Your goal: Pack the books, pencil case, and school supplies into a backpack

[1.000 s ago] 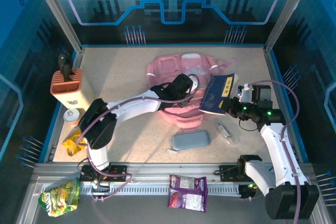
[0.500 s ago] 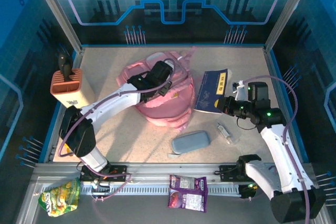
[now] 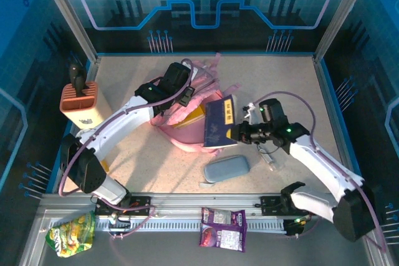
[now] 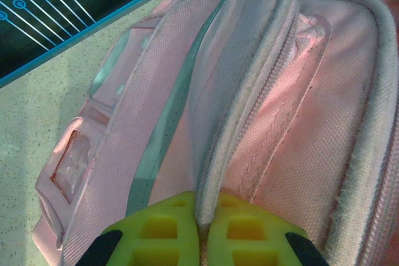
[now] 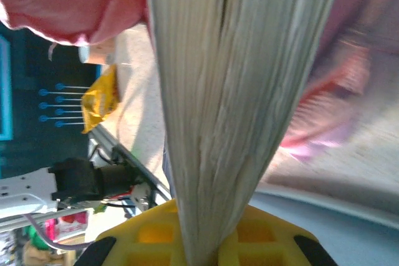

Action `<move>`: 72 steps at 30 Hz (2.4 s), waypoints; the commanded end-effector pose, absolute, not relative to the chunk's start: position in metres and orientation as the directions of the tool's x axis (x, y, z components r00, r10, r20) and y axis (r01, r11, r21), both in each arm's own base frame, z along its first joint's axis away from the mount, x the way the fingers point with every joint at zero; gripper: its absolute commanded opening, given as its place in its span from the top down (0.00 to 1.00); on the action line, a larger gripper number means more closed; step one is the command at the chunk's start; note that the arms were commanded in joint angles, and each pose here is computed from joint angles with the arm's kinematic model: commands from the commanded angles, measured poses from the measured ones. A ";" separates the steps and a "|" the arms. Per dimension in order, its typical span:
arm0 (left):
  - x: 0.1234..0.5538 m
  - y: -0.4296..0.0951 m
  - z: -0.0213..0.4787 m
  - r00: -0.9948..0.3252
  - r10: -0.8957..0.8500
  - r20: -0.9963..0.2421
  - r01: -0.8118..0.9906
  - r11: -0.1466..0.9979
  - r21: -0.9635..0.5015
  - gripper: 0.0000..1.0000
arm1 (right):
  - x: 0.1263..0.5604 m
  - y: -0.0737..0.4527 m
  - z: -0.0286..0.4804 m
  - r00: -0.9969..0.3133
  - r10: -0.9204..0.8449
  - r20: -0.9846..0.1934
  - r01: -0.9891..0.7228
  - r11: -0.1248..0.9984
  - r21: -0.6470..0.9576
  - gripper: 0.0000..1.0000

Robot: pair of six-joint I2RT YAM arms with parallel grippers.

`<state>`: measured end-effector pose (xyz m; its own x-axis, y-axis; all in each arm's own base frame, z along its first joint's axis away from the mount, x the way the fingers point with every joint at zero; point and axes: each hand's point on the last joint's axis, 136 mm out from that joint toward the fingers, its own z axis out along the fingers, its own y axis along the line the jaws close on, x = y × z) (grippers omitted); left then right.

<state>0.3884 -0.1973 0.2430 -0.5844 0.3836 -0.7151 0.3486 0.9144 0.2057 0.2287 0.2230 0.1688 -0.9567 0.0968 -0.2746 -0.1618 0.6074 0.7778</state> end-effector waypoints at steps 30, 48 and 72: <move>0.387 -0.198 0.304 -0.486 0.201 -0.850 0.351 0.936 0.021 1.00 | 0.308 0.294 0.088 -0.935 0.041 -0.353 -0.214 0.728 0.651 0.47; 0.385 -0.205 0.295 -0.536 0.171 -0.827 0.356 0.934 -0.039 1.00 | 0.372 0.314 0.103 -0.812 0.151 -0.564 -0.279 0.748 0.602 0.73; 0.353 -0.232 0.181 -0.783 0.000 -0.622 0.287 0.887 -0.362 0.57 | 0.254 0.231 0.138 -0.790 0.022 -0.613 -0.375 0.774 0.511 0.46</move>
<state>0.3565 -0.2263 0.1659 -0.7927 0.0934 -0.6025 0.3031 0.9178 -0.2565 0.2642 0.2368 0.1403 -0.7840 0.0642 -0.6175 -0.3673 0.7539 0.5447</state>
